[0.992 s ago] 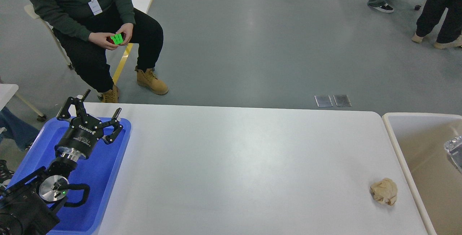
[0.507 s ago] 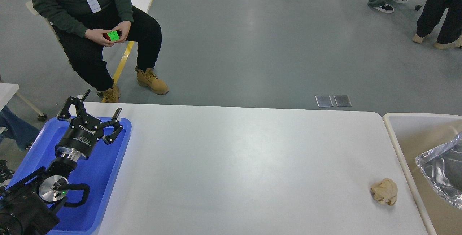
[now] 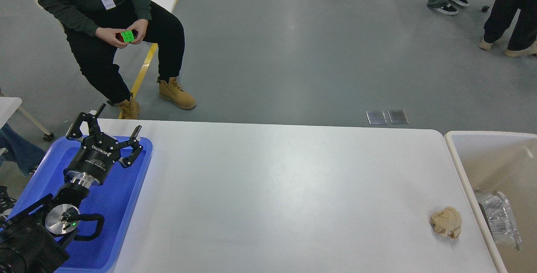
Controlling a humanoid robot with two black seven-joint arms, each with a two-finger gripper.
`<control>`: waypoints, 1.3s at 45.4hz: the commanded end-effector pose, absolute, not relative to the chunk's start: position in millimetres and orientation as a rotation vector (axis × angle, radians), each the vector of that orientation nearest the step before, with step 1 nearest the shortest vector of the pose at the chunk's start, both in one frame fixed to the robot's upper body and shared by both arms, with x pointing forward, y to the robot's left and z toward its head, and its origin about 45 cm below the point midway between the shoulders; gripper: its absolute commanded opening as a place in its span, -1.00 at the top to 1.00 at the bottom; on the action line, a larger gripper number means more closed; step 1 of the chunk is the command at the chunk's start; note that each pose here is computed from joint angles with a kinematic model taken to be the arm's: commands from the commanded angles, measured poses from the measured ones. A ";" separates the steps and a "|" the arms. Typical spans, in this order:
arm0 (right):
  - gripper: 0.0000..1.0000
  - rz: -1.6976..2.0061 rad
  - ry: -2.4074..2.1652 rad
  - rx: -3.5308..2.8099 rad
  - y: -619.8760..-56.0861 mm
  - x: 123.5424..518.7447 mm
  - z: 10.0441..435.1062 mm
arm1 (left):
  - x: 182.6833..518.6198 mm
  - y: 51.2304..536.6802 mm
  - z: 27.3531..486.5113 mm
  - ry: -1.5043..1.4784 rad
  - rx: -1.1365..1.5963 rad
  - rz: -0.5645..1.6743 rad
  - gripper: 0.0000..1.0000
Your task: Tidy desktop
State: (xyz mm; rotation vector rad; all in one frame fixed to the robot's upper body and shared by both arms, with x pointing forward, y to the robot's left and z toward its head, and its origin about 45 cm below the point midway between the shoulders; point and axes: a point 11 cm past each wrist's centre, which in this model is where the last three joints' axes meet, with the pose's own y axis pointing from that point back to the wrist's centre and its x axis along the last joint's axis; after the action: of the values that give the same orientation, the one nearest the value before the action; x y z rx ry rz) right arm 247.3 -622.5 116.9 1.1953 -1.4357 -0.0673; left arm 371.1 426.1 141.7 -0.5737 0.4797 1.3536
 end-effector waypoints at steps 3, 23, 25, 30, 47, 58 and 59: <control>-0.99 -0.041 -1.450 1.178 -624.2 249.9 122.2 | 371.2 426.2 141.9 0.479 -0.575 1.354 -0.98; -0.99 0.146 -1.540 1.290 -629.6 309.5 254.2 | 371.6 425.9 142.2 0.479 -0.574 1.353 -0.98; -0.99 0.154 -1.559 1.323 -623.6 318.2 264.1 | 371.1 426.0 141.7 0.480 -0.573 1.353 -0.98; -0.99 0.206 -1.610 1.387 -609.0 342.4 293.6 | 371.1 425.9 141.6 0.480 -0.572 1.353 -0.98; -0.99 0.409 -1.588 1.638 -527.7 423.9 376.3 | 371.2 426.1 141.8 0.479 -0.573 1.353 -0.98; -0.99 0.516 -1.310 1.699 -450.9 463.1 386.8 | 371.2 426.2 141.9 0.479 -0.575 1.354 -0.98; -0.99 0.524 -1.284 1.702 -444.2 465.1 387.2 | 371.2 426.1 141.8 0.479 -0.573 1.353 -0.98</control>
State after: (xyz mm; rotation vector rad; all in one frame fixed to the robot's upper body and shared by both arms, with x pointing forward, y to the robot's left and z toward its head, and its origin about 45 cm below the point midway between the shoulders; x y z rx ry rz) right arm 431.8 -512.6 363.9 1.6415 -1.5031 0.4098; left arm 371.2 426.2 141.9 -0.5740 0.4791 1.3536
